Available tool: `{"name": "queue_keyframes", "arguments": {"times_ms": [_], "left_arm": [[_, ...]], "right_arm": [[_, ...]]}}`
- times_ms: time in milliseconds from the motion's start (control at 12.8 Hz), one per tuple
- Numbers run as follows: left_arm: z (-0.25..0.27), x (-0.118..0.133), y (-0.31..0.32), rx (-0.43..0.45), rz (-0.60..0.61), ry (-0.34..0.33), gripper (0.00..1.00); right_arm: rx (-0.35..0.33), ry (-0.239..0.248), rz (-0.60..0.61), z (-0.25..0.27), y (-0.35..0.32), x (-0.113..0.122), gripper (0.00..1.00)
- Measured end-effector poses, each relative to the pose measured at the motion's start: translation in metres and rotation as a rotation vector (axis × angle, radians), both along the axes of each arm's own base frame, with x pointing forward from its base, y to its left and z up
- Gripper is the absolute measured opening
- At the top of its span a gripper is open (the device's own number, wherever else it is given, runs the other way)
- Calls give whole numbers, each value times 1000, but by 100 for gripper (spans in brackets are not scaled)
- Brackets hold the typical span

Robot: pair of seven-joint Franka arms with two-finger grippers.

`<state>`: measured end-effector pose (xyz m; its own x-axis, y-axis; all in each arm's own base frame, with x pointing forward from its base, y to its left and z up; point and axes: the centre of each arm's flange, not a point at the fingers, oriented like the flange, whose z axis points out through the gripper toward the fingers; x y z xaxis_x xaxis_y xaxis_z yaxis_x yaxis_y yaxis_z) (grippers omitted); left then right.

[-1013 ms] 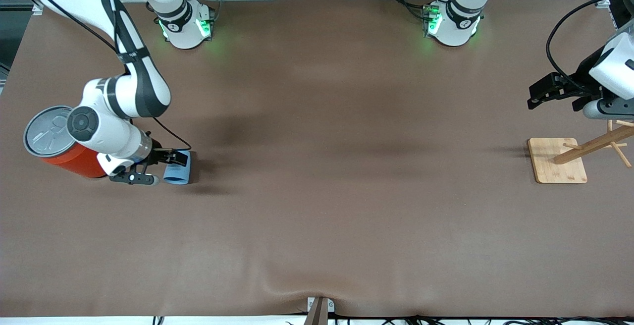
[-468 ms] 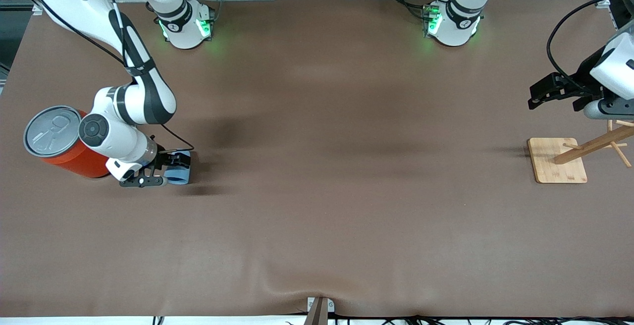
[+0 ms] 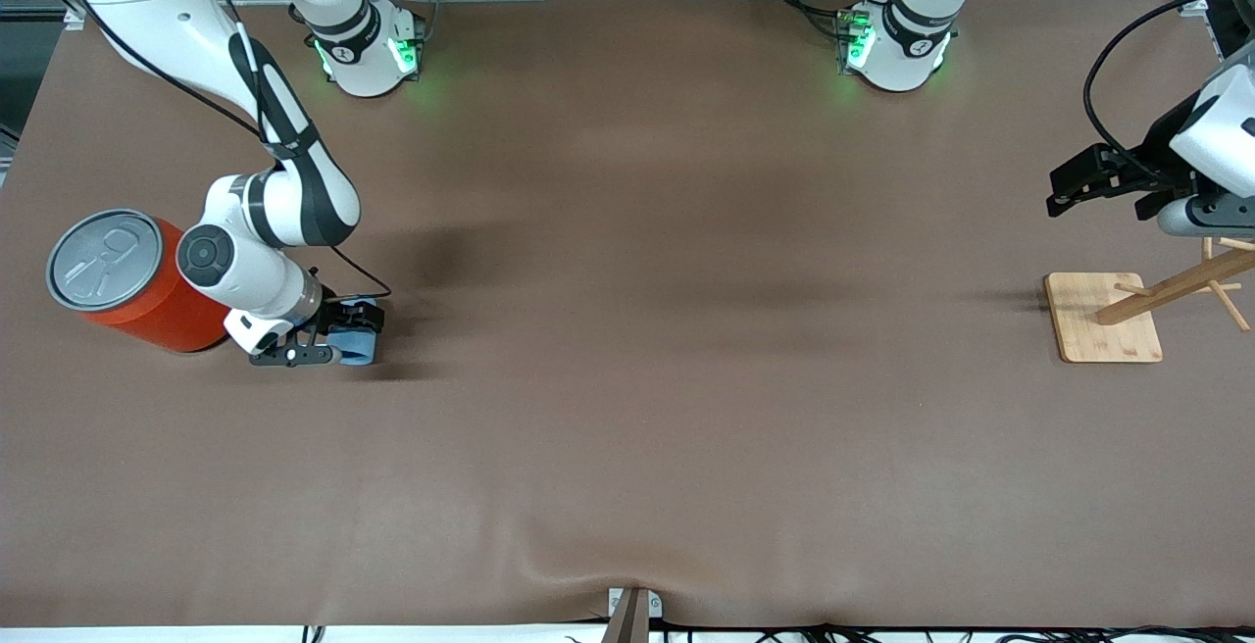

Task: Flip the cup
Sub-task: 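Reach the right gripper down and grasp the blue cup's base, then lift the blue cup with the right gripper while the left gripper approaches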

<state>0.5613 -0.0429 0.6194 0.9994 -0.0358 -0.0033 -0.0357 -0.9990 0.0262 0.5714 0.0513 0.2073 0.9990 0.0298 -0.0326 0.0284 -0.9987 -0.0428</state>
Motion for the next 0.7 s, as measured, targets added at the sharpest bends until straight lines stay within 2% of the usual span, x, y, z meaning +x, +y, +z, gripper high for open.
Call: {"name": "queue_keyframes", "arguments": {"times_ms": [78,390,623,701], "left_arm": [[0,0,0,0,1,0,100],[-1,0,1,0,1,1,100],[-2,1,1,0,2,4,100],[-4,2,2,1,3,7,100]], "right_arm": [[0,-3,2,2,0,1,79],[5,-14,33,7,9,5,78],[33,-6,108,45,48,30,78],[47,-22,139,65,68,40,78]]}}
